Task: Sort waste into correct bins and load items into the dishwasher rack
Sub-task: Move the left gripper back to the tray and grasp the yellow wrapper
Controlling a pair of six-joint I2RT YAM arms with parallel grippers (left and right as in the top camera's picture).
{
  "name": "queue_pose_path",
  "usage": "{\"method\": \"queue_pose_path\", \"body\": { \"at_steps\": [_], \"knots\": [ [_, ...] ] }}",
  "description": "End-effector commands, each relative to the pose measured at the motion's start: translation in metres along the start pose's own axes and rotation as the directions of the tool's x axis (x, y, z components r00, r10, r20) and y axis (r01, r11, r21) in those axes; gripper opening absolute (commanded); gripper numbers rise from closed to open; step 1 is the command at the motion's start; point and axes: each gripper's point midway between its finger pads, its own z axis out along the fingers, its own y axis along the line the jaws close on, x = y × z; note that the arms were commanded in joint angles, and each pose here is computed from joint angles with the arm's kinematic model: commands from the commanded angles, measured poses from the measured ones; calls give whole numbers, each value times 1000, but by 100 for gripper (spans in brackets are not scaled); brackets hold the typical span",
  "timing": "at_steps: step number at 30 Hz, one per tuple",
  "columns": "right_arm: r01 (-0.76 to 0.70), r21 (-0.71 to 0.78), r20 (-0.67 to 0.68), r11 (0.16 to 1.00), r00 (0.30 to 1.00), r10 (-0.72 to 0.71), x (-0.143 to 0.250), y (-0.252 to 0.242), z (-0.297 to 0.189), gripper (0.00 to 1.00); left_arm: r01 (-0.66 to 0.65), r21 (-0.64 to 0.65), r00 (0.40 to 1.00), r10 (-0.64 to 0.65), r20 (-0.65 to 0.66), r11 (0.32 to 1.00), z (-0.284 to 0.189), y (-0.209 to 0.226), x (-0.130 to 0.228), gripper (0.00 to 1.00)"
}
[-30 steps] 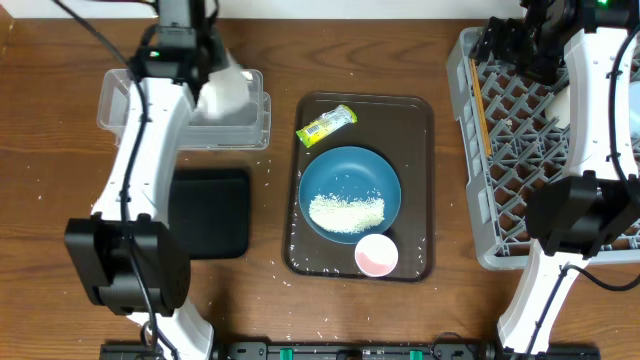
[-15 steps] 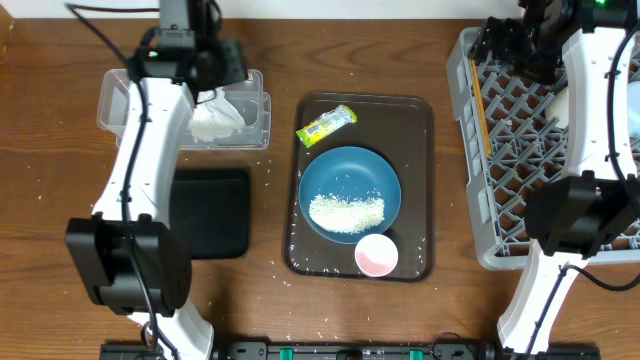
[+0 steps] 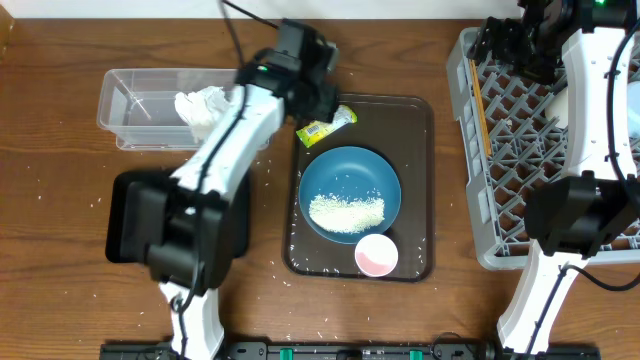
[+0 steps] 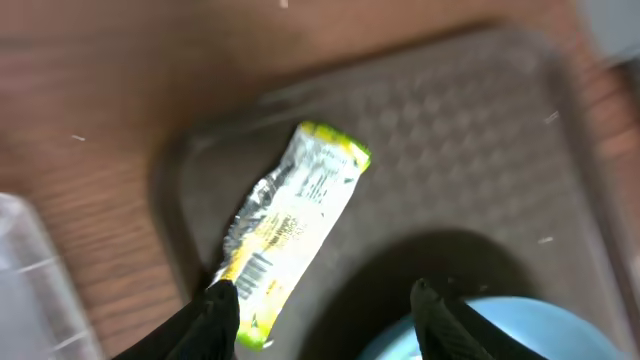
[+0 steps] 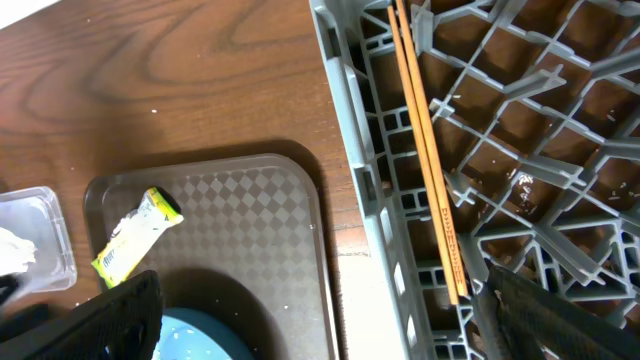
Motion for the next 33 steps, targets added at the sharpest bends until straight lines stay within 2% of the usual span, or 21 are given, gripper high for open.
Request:
{"method": "queue_pose_path", "body": {
  "at_steps": [1, 7, 23, 25, 29, 33],
  "knots": [
    [-1, -13, 23, 1000, 1000, 1, -1, 7, -11, 99, -50, -37, 997, 48, -67, 998, 33, 11, 19, 58],
    [-1, -13, 23, 1000, 1000, 1, -1, 7, -11, 99, -70, -38, 994, 66, -85, 997, 65, 18, 27, 58],
    [-1, -13, 23, 1000, 1000, 2, -1, 7, -11, 99, -55, -37, 984, 48, -169, 998, 102, 27, 55, 57],
    [-1, -13, 23, 1000, 1000, 1, -1, 7, -11, 99, -55, -37, 984, 48, -174, 998, 102, 27, 57, 50],
    [-1, -13, 23, 1000, 1000, 1, -1, 7, -11, 99, -53, -37, 983, 46, -175, 998, 99, 26, 56, 21],
    [-1, -13, 23, 1000, 1000, 2, -1, 7, -11, 99, -8, -44, 991, 2, -134, 999, 83, 23, 42, 12]
  ]
}}
